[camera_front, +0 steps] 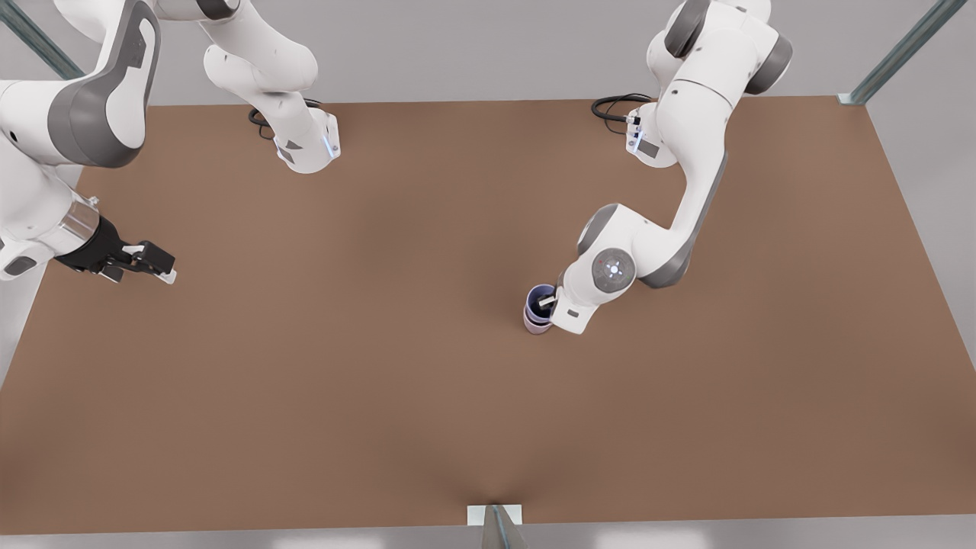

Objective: Stack the cups, with the pink cup at the bottom and the purple cup at the top

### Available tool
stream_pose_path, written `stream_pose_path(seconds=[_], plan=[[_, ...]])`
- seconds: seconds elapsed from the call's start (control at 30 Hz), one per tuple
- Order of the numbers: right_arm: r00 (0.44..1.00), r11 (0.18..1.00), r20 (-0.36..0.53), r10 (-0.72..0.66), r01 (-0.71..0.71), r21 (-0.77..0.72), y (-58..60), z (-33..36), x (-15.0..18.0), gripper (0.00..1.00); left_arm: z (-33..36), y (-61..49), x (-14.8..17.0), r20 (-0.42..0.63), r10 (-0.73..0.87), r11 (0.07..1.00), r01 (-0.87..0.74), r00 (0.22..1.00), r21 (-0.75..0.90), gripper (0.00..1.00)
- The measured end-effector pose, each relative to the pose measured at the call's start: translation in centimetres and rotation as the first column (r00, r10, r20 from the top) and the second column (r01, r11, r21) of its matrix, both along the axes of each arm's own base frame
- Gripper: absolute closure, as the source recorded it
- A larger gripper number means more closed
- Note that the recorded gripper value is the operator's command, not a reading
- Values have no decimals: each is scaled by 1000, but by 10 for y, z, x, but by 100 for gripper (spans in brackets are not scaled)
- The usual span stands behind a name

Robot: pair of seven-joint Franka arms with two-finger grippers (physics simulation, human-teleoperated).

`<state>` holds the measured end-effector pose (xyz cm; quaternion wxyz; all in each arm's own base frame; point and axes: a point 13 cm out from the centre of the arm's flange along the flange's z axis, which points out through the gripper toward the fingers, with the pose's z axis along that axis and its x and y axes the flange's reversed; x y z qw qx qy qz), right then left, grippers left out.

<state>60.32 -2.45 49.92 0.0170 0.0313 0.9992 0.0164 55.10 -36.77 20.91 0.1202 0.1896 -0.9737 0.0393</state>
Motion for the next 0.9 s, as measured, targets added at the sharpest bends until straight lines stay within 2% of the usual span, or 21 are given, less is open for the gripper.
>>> stream_pose_path(seconds=[0.3, 0.43, 0.77, 0.8, 0.87, 0.9], plan=[[1000, 1000, -11, -1, 1, -1, -2, 1, -3, 0, -19, 1, -3, -25, 18, 1000, -18, 1000, 17, 79], [1000, 1000, -18, 1, -1, 0, -2, -1, -4, 0, -21, 1, -3, -29, 24, 1000, -23, 999, 20, 71], [1000, 1000, -18, -1, 1, 1, -3, 1, -5, 0, -22, 2, -3, -29, 33, 999, -32, 999, 20, 70], [1000, 1000, -17, -2, 2, 1, -4, 1, -5, 0, -21, 2, -3, -29, 33, 999, -33, 999, 20, 64], [1000, 1000, -19, -2, 2, 0, -4, 0, -5, 0, -21, 1, -2, -27, 34, 999, -33, 999, 19, 10], [1000, 1000, -19, -2, 2, 0, -4, 0, -5, 0, -20, 1, -2, -26, 33, 999, -33, 999, 19, 0]])
